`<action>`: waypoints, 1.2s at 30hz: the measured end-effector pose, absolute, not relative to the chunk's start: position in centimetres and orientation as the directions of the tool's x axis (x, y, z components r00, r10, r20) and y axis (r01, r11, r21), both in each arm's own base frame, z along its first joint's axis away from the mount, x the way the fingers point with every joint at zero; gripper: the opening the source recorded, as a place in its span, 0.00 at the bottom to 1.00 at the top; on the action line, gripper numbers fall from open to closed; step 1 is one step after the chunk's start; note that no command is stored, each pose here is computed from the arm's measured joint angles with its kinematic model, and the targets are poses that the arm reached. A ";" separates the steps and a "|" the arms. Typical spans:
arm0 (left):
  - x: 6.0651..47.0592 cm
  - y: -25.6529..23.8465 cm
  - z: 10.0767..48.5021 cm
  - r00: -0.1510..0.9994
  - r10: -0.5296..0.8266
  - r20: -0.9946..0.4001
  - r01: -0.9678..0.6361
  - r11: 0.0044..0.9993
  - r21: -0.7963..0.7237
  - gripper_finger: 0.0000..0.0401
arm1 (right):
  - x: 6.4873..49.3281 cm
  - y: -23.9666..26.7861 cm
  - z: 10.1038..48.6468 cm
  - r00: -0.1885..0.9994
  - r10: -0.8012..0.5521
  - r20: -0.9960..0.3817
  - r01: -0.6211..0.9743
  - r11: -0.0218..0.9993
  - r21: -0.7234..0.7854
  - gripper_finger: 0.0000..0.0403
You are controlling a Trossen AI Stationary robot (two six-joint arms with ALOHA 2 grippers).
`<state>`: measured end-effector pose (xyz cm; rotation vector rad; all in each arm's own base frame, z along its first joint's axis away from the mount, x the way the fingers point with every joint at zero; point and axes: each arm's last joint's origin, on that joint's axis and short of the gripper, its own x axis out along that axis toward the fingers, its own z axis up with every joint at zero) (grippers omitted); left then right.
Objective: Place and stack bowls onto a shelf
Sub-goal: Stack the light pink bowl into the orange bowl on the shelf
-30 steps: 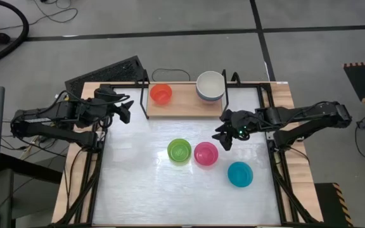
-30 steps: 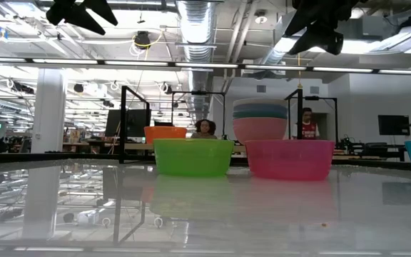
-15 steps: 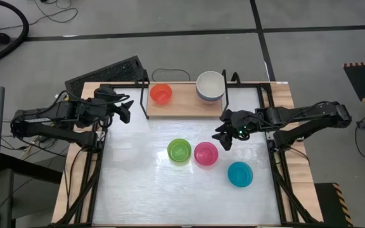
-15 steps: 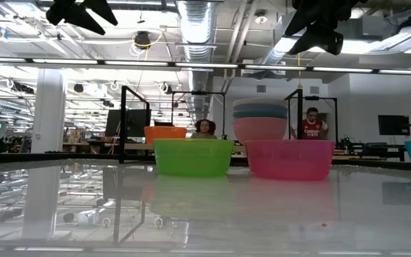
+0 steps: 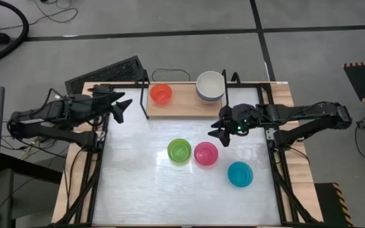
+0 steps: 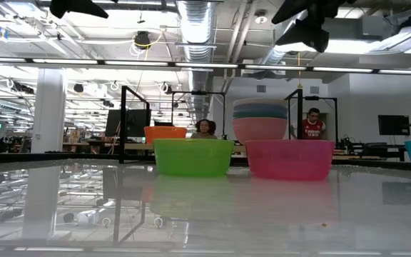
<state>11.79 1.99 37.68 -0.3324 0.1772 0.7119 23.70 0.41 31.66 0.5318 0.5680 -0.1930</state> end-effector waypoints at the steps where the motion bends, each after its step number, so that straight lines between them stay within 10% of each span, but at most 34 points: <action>1: 11.6 2.0 37.7 0.752 0.603 -0.267 -0.658 0.714 -0.240 0.61 | 23.7 0.4 31.7 0.830 -0.030 -0.557 0.315 0.849 0.424 0.63; 13: 10.4 1.8 38.0 0.787 0.561 -0.256 -0.614 0.751 -0.243 0.76 | 25.9 0.5 28.8 0.742 0.000 -0.671 0.303 0.892 0.335 0.71; 36: 9.9 1.8 37.0 0.745 0.571 -0.345 -0.648 0.743 -0.169 0.77 | 30.0 -0.7 17.1 0.268 -0.001 -0.963 0.394 0.913 0.108 0.71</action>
